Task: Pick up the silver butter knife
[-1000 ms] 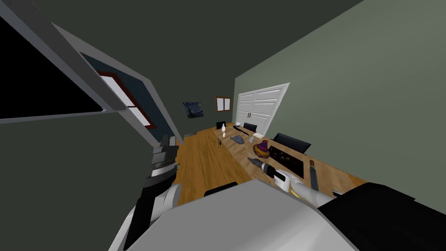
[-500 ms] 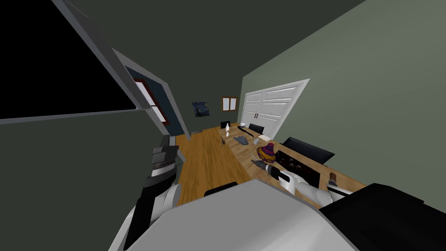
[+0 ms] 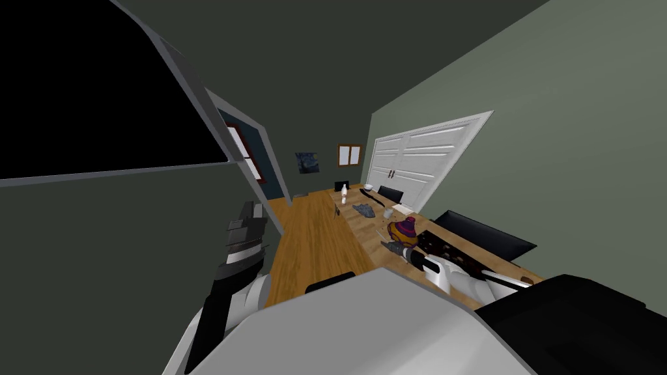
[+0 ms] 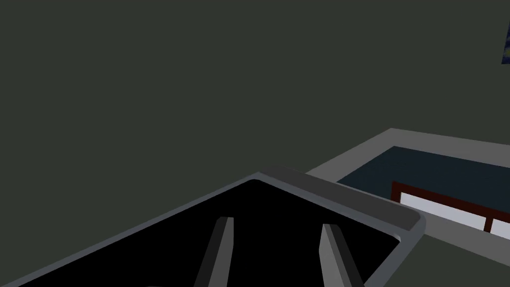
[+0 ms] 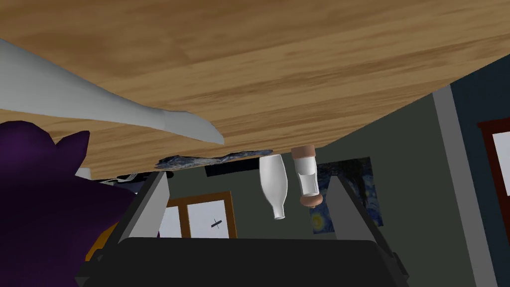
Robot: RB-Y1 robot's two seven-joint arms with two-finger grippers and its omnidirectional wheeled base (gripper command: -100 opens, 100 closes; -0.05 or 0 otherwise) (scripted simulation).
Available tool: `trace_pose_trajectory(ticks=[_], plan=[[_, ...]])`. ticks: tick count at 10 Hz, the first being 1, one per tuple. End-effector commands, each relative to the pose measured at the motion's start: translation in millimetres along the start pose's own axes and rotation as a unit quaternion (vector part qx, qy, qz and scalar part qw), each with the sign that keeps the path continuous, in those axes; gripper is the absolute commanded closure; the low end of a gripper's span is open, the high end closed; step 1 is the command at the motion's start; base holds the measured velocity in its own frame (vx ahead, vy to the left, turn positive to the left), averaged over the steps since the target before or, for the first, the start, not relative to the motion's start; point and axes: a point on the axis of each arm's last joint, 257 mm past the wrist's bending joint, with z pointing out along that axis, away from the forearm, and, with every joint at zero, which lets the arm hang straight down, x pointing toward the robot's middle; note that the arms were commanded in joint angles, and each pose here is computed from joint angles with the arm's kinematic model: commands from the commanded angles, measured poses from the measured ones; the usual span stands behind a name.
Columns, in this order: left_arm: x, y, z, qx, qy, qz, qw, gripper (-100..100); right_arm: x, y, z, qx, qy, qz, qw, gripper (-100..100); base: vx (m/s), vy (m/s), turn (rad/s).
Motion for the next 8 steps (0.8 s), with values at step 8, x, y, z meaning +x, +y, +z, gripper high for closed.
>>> trace_pose_trajectory(ticks=[8], plan=[[0.0, 0, 0.0, 0.0, 0.0, 0.0, 1.0, 0, 38, -52, -23.9, 0.049, 0.061, -0.067, 0.9947, -100, -0.053, -0.038, 0.179]])
